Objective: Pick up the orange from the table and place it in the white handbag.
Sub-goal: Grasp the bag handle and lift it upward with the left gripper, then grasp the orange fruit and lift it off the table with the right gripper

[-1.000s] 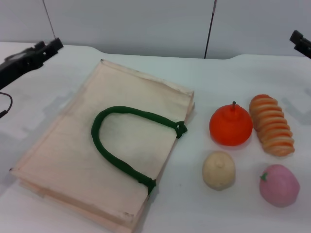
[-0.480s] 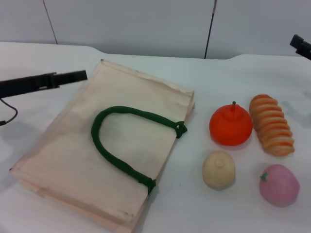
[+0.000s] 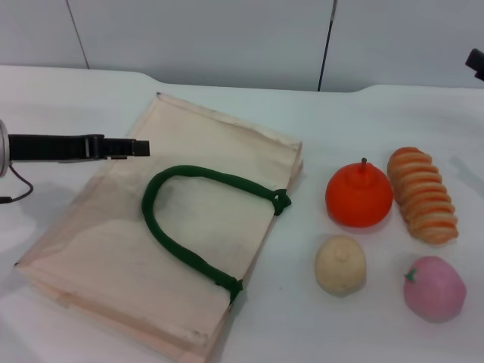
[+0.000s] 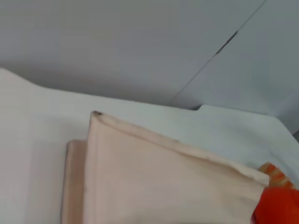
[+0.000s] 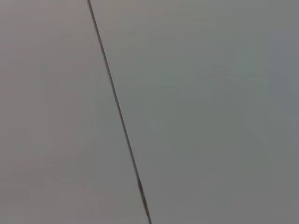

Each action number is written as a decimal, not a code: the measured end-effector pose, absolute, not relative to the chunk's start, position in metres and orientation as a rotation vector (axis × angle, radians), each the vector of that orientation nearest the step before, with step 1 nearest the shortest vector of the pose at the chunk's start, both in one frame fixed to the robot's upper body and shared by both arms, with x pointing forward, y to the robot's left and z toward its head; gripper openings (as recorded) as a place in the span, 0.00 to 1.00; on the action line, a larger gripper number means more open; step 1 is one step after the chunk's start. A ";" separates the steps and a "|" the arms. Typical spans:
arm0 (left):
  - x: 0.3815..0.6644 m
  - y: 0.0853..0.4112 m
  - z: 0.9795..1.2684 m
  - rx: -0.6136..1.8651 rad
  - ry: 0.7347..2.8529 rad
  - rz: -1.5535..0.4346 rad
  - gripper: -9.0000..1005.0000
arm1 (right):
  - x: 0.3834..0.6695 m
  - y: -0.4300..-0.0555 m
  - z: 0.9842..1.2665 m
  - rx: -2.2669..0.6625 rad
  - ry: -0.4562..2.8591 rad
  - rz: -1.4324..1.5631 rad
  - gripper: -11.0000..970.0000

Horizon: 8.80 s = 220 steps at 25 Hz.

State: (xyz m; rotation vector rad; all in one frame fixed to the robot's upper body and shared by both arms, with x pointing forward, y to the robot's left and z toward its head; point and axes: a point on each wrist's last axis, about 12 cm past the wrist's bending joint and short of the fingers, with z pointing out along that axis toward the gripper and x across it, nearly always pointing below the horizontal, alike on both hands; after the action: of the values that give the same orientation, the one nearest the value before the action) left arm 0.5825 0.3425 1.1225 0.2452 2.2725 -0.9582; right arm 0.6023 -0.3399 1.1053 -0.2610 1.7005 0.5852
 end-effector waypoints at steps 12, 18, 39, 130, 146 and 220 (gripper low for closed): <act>0.596 0.329 1.119 0.301 2.470 -0.849 0.66 | 0.602 -0.341 1.106 -0.251 1.696 0.584 0.92; 0.605 0.320 1.115 0.305 2.515 -0.792 0.66 | 0.602 -0.341 1.106 -0.247 1.695 0.585 0.92; 0.619 0.288 1.104 0.389 2.599 -0.795 0.65 | 0.603 -0.337 1.106 -0.245 1.689 0.595 0.92; 0.631 0.286 1.157 0.416 2.307 -1.001 0.12 | 0.597 -0.333 1.117 -0.361 1.698 0.693 0.92; 0.621 0.300 1.190 0.455 2.116 -1.083 0.12 | 0.585 -0.328 1.138 -0.679 1.831 0.786 0.92; 0.616 0.308 1.250 0.526 1.927 -1.071 0.11 | 0.623 -0.236 1.097 -1.154 2.140 0.528 0.92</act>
State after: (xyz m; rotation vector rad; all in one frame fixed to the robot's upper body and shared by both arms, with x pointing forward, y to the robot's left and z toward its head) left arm 0.6161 0.3082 1.2501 0.5260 1.9267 -1.0710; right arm 0.6231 -0.2362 1.0969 -1.1541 2.1395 0.5277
